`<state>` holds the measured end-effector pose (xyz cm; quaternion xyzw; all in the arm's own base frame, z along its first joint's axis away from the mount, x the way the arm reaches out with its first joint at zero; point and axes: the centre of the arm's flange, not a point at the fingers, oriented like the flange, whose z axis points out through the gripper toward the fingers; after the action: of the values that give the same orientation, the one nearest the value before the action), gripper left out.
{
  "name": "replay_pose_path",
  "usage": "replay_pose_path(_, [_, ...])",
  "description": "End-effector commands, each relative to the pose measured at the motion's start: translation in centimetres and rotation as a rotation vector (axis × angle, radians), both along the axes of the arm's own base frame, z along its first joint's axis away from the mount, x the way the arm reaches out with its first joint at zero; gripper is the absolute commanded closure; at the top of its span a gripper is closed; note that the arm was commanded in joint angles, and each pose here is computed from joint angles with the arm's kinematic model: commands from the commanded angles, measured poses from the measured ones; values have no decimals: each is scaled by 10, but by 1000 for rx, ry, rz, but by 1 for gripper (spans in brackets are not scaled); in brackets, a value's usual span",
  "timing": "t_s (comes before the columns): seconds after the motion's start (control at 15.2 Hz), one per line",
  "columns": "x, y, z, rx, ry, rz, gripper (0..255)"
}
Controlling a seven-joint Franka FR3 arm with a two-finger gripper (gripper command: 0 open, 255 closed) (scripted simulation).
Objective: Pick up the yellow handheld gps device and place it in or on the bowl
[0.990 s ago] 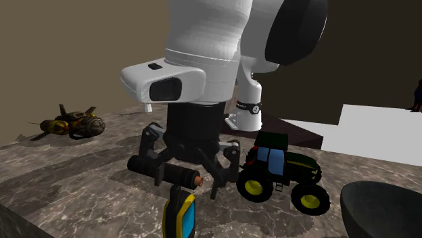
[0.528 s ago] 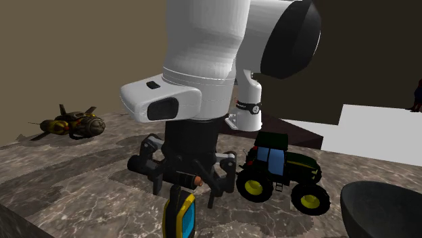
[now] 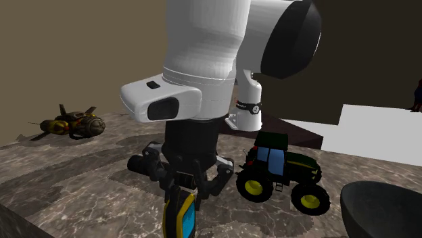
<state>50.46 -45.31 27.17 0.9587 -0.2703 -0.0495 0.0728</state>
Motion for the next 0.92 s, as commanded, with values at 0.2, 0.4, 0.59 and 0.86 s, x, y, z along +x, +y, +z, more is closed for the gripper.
replay_pose_path(0.2, [0, 0, 0, 0, 1, -1, 255])
replay_pose_path(0.4, [0, 0, 5, 0, 1, -1, 255])
replay_pose_path(0.59, [0, 0, 21, 0, 1, -1, 255])
replay_pose_path(0.86, [0, 0, 42, 0, 1, -1, 255])
